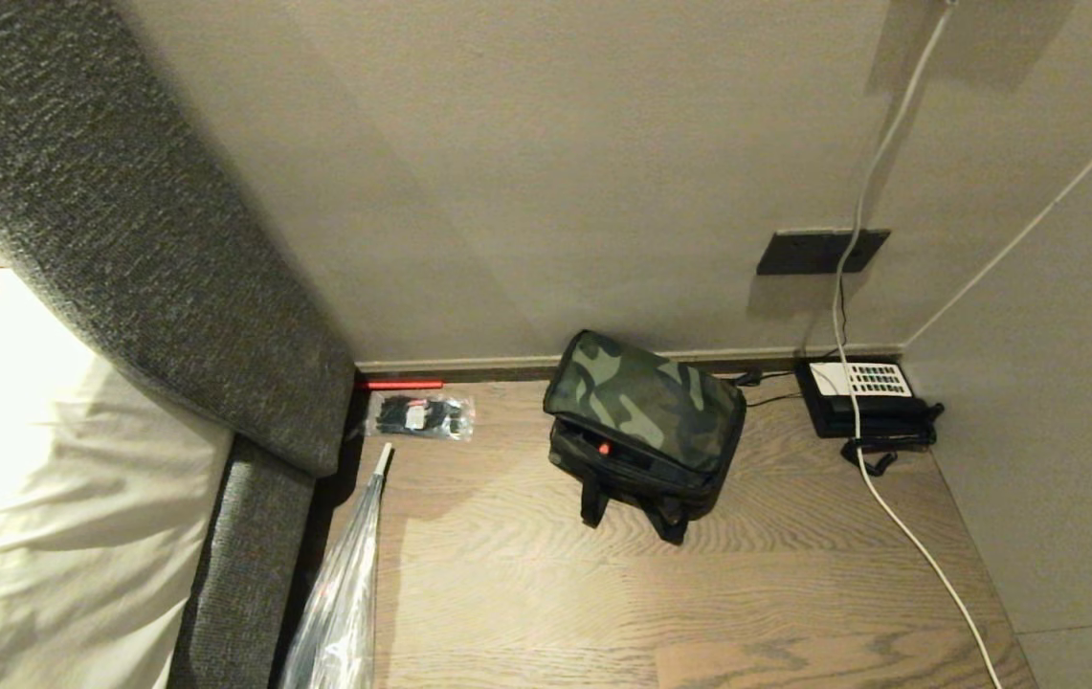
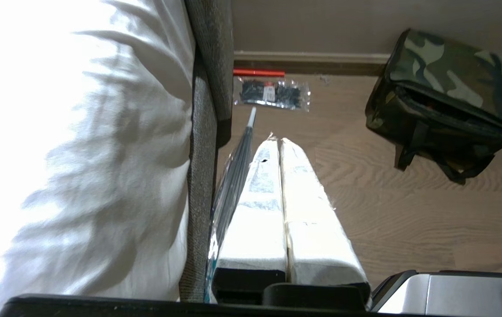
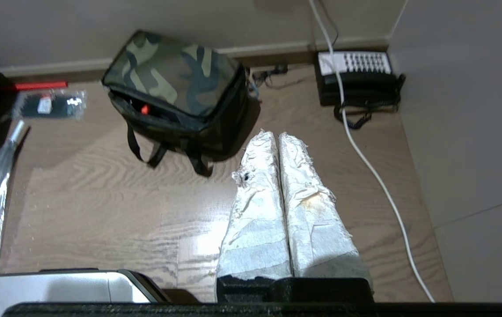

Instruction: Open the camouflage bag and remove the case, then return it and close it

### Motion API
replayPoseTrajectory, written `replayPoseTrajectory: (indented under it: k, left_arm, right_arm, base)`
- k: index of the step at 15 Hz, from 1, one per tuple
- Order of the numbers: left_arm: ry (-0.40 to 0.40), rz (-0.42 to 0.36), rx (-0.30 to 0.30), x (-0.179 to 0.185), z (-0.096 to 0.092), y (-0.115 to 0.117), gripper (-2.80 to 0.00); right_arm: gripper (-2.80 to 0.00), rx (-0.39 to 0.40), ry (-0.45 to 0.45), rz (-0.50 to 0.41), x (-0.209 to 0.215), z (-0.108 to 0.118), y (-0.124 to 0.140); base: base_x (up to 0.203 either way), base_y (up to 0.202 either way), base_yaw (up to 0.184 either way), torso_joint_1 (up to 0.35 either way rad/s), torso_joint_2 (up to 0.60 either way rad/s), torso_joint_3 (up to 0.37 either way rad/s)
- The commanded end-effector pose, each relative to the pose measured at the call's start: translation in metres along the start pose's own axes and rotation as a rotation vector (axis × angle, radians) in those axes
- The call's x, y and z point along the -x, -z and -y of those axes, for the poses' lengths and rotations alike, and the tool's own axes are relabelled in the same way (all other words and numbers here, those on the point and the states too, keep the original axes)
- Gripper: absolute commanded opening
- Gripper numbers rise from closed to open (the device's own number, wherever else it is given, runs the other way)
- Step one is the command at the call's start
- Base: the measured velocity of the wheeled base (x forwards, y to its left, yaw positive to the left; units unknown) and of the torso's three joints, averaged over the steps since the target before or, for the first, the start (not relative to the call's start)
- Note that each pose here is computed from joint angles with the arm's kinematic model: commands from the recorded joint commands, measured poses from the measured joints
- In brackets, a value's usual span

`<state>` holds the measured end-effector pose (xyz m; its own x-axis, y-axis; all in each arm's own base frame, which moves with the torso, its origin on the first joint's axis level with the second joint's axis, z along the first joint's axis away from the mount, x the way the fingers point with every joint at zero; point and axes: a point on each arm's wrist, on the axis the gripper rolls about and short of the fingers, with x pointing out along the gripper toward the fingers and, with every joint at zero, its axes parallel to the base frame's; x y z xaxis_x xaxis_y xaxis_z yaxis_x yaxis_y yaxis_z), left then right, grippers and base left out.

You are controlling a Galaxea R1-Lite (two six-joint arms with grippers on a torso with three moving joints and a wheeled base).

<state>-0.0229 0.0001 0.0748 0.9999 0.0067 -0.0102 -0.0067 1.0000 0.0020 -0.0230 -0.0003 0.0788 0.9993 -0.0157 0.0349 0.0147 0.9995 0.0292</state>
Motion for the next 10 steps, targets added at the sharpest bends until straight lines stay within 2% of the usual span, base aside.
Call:
replayPoseTrajectory:
  k: [1, 10]
  left_arm:
    - [-0.001, -0.002, 0.000, -0.0001, 0.0000, 0.0001, -2.80]
    - [-0.001, -0.002, 0.000, -0.0001, 0.0000, 0.0000, -2.80]
  right_arm:
    - [-2.80, -0.001, -0.002, 0.016, 0.0013, 0.0002, 0.0043]
    - [-2.80, -0.001, -0.001, 0.018, 0.0013, 0.0001, 0.0039]
  base:
    - [0.000, 0.000, 0.000, 0.002, 0.00, 0.201]
    - [0.000, 0.000, 0.000, 0.002, 0.00, 0.202]
